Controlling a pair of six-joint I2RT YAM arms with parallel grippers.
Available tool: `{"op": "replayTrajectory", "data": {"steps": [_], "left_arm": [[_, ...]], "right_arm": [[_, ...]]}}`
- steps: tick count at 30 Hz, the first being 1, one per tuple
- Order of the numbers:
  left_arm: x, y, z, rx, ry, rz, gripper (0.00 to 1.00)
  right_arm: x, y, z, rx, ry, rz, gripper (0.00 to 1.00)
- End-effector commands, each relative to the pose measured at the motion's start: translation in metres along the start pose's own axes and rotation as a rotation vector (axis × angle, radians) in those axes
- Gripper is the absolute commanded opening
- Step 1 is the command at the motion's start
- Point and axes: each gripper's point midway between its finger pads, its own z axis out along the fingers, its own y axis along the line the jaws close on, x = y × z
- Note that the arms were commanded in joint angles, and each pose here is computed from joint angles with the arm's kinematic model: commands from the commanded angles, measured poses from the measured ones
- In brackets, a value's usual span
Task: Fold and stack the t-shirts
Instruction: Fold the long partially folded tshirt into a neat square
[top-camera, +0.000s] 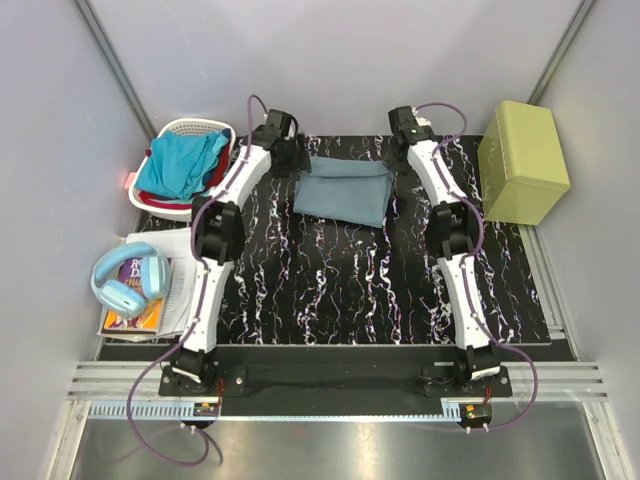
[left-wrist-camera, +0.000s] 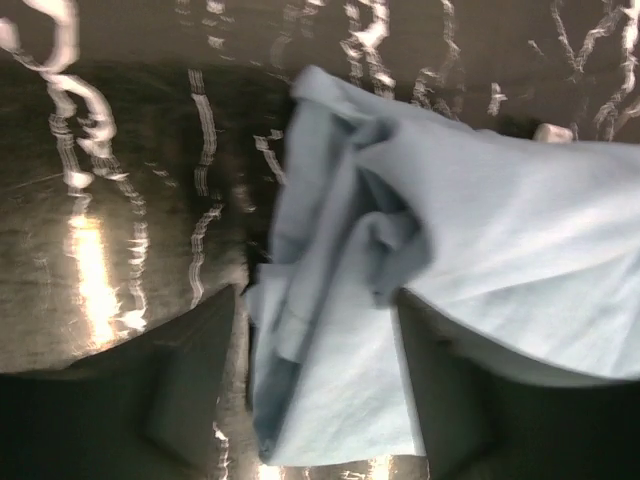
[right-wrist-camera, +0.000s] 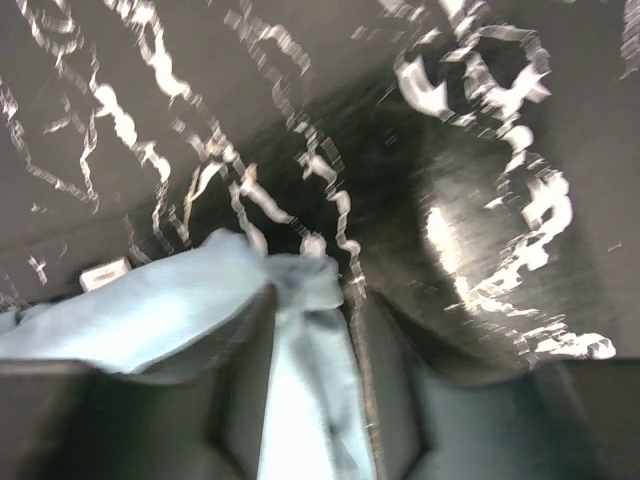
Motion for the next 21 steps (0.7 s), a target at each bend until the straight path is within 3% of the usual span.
{"op": "replayTrajectory", "data": {"steps": [1,3,5,9,16,21], "left_arm": [[-0.050,-0.010,-0.045,0.001,-0.158,0.006,0.86],[-0.063,-0.024,-0.076,0.008,-0.232,0.025,0.99],[-0.061,-0.026,-0.084,0.002,-0.271,0.035,0.99],[-0.052,-0.052,-0.102,0.058,-0.295,0.065,0.99],[0.009,-0.071,-0.084,0.132,-0.152,0.100,0.99],[0.043,-0.065,-0.061,0.131,-0.061,0.107,0.99]], "right_arm": [[-0.044,-0.006,-0.032,-0.005,-0.099,0.019,0.53],[-0.042,-0.002,-0.042,-0.012,-0.095,0.006,0.63],[-0.040,0.002,-0.057,-0.019,-0.095,-0.015,0.70],[-0.022,0.023,-0.088,-0.054,-0.078,-0.065,0.76],[0.039,0.038,-0.115,-0.124,-0.048,-0.100,0.75],[0.085,0.016,-0.098,-0.082,0.046,-0.127,0.72]]}}
